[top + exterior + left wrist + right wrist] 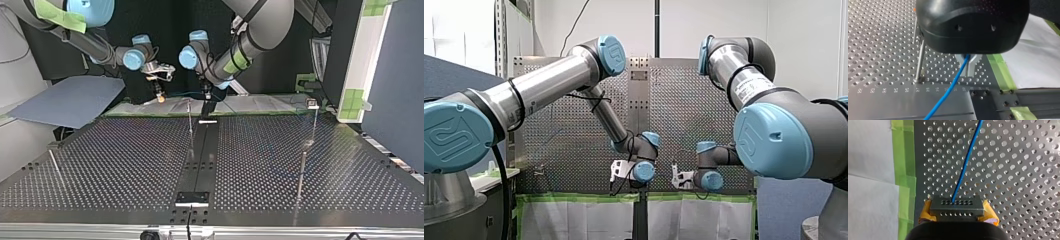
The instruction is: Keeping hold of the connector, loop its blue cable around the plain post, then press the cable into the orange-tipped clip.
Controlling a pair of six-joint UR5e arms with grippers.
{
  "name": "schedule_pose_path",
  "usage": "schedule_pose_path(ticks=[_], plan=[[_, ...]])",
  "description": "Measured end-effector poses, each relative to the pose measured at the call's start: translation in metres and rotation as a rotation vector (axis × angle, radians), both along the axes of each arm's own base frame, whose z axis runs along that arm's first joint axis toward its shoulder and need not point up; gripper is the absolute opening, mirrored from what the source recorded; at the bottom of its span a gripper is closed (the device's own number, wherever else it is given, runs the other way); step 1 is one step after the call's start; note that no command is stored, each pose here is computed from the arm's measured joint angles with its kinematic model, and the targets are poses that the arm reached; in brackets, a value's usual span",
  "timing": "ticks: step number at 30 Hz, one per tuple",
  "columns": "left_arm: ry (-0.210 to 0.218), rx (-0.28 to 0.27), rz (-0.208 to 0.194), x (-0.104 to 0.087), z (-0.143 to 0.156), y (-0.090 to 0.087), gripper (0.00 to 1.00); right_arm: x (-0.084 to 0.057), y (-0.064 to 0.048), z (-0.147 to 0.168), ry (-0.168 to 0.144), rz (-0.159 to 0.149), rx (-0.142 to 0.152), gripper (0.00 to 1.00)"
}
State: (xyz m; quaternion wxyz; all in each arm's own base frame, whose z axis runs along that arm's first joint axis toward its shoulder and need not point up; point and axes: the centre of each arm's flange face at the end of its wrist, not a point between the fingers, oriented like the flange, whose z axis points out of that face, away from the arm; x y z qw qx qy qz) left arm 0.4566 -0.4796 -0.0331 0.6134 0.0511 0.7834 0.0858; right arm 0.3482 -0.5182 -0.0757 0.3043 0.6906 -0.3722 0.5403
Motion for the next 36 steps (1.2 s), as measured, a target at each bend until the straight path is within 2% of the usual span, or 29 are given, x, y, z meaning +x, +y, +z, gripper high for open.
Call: schedule_pose_path(ticks=[5,9,19,24,29,36], plan=[[-0.004,0.004,-0.001,0.004,0.001,0.001,0.02,-0.001,-0.009,0.004,0.002,-0.008,0.004,0.00],[-0.004,-0.004,-0.018,0.008,0.001,0.000,0.02,-0.002,-0.015,0.006,-0.001,-0.012,0.002,0.00],[0.008,-0.060,-0.077,0.021,0.001,0.000,0.02,-0.008,-0.025,0.009,-0.008,-0.028,-0.002,0.00],[0.015,-0.077,-0.081,0.025,0.001,0.003,0.02,-0.009,-0.030,0.011,-0.009,-0.030,-0.005,0.00],[0.040,-0.050,-0.051,0.020,0.000,0.008,0.02,-0.010,-0.031,0.011,0.021,-0.027,-0.005,0.00],[0.060,-0.011,-0.001,0.008,0.000,0.011,0.02,-0.017,-0.023,0.007,0.093,-0.011,0.020,0.00]])
